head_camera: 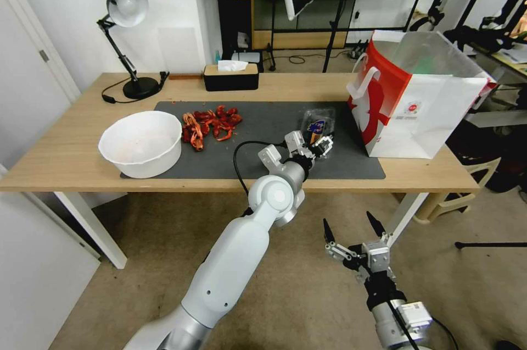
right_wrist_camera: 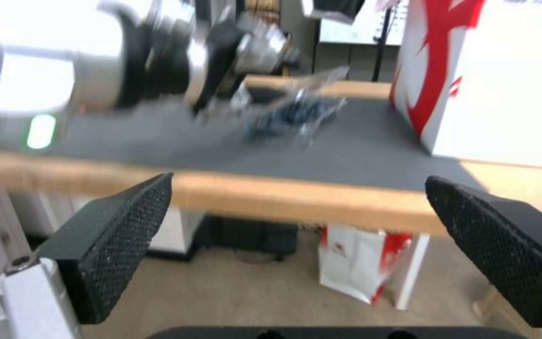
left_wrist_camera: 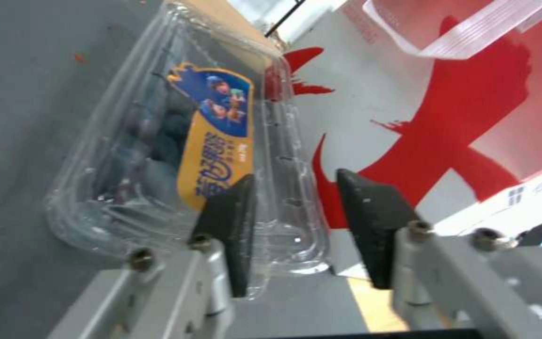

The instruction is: Close the takeout container lid, then place the container into the takeout bag.

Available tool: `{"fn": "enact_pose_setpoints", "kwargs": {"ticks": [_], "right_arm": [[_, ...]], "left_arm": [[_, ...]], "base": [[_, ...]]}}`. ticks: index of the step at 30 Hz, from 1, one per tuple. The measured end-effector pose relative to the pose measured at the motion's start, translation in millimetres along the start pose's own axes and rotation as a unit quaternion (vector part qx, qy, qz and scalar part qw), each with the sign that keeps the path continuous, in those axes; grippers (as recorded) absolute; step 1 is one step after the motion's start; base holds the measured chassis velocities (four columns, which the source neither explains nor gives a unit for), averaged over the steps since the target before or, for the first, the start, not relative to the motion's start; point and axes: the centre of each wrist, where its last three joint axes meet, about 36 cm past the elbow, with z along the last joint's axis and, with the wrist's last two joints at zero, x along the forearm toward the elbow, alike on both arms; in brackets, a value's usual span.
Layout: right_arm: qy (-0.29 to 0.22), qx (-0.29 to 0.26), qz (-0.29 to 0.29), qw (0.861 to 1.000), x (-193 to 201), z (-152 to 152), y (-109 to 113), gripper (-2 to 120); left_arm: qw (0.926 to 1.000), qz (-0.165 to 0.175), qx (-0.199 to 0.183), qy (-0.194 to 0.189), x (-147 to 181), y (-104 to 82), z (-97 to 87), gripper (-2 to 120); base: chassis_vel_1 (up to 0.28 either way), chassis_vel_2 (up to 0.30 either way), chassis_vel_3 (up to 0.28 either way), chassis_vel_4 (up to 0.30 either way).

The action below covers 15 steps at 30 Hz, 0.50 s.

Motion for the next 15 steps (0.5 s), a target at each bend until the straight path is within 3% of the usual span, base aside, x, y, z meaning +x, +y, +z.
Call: {"fn": "enact_pose_setpoints", "kwargs": {"ticks": [4, 9, 15], "right_arm": [[-0.009, -0.030, 0.005, 0.999, -4, -13, -15, 100], [-0.030, -0.123, 0.019, 0.992, -20, -52, -58, 100], [-0.052, -0.219, 0.015, 0.974, -44, -84, -81, 100]], "left_arm": [[1.0000, -0.006, -0.005, 0.000, 0, 1.9, 0.8, 21], [0.9999, -0.011, -0.008, 0.000, 1, 5.7, 1.2, 0], [0.9999, -0.011, -0.007, -0.001, 1, 6.1, 1.5, 0]], "base": [[0.000, 0.000, 0.000, 0.000], [0.000, 0.000, 0.000, 0.000], [0.000, 0.000, 0.000, 0.000]]}}
